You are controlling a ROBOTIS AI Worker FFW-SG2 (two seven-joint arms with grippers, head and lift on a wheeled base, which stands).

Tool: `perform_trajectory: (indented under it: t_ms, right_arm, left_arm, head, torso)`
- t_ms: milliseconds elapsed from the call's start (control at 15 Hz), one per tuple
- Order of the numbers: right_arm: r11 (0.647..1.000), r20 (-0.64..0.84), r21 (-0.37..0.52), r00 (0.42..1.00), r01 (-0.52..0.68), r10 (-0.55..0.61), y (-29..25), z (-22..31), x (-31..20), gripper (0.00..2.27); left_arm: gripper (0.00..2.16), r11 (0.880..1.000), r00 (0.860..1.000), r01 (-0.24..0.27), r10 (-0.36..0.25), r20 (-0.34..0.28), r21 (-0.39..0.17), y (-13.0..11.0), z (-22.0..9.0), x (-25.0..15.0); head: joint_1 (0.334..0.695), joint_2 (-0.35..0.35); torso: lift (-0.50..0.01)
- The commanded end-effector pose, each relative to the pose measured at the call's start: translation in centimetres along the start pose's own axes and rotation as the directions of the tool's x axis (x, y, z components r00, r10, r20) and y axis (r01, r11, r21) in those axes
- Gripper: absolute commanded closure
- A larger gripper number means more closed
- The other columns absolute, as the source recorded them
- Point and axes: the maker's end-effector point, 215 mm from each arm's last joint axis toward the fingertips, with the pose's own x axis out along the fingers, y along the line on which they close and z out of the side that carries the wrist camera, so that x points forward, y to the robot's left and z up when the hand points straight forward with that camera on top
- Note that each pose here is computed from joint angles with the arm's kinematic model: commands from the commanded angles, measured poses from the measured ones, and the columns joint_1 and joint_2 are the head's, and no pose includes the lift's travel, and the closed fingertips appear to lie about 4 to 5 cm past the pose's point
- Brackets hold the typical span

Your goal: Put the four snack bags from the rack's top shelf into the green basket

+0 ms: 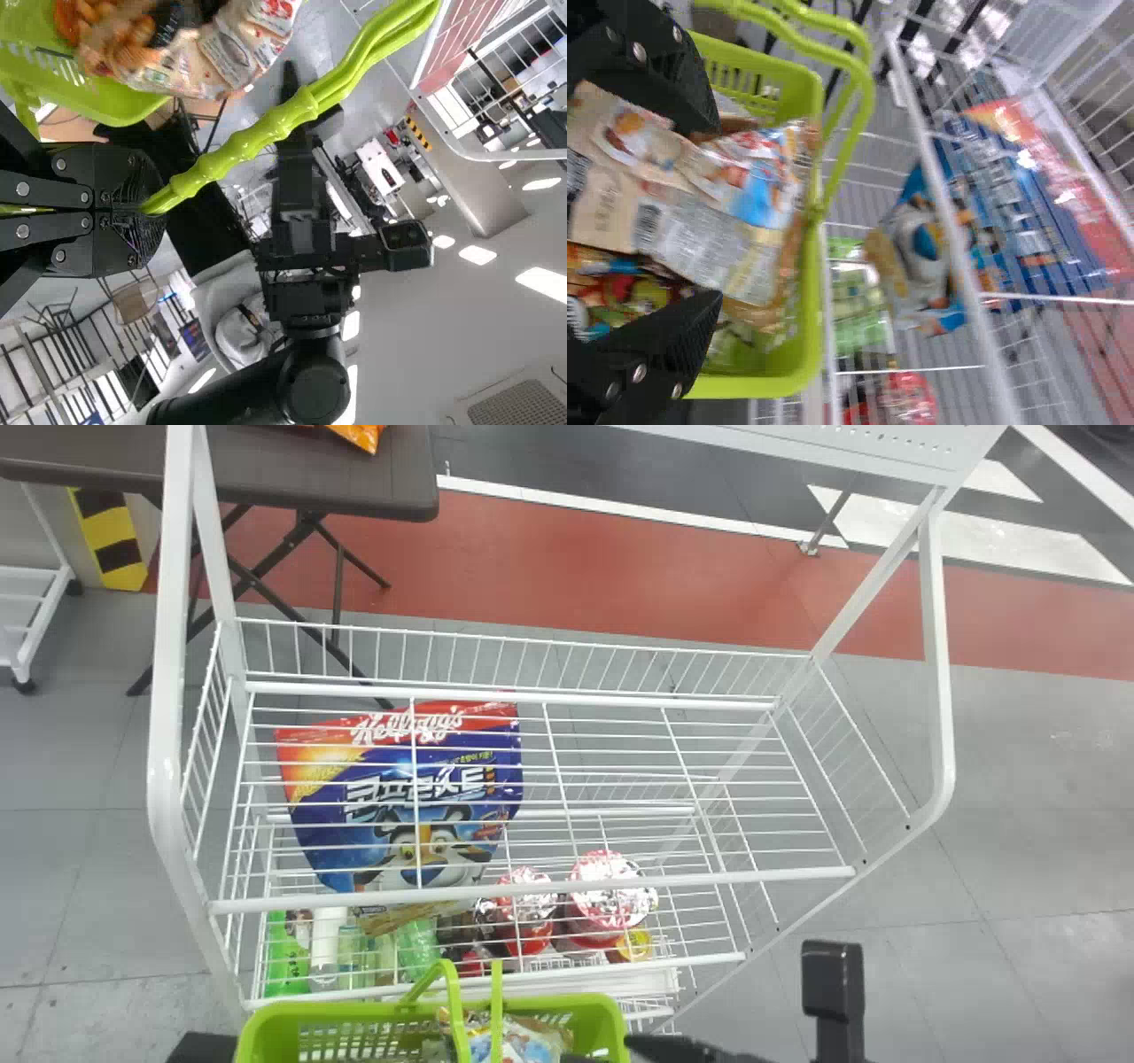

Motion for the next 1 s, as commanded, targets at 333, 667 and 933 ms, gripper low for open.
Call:
perform_trajectory:
  t_ms: [333,667,933]
  right_arm:
    - [0.901,0.634,-0.377,0.769,0.217,0.080,4.3,16.2,-4.7,0.05]
    - [0.892,0.601,-0.268,0.787,0.364,-0.141,2.9,14.8,-2.2,0.06]
    - [0.890,0.614,-0.269,0.777,0.369,-0.137,3.1,15.3,-2.6,0.06]
  left_arm:
    - [2.11,1.000,1.000,-0.005,0.005,0.001,-0.001,0.1,-0.1,0.0]
    - [2.11,1.000,1.000,-0.012,0.012,-0.005,0.005,0.2,-0.2,0.2]
    - [2.11,1.000,1.000,-0.012,0.012,-0.006,0.004,0.1,-0.3,0.2]
  head:
    - [0.695,-0.350]
    - [0.695,-0.350]
    - [0.695,-0.350]
  torso:
    - [0.000]
    - [0.000]
    - [0.000]
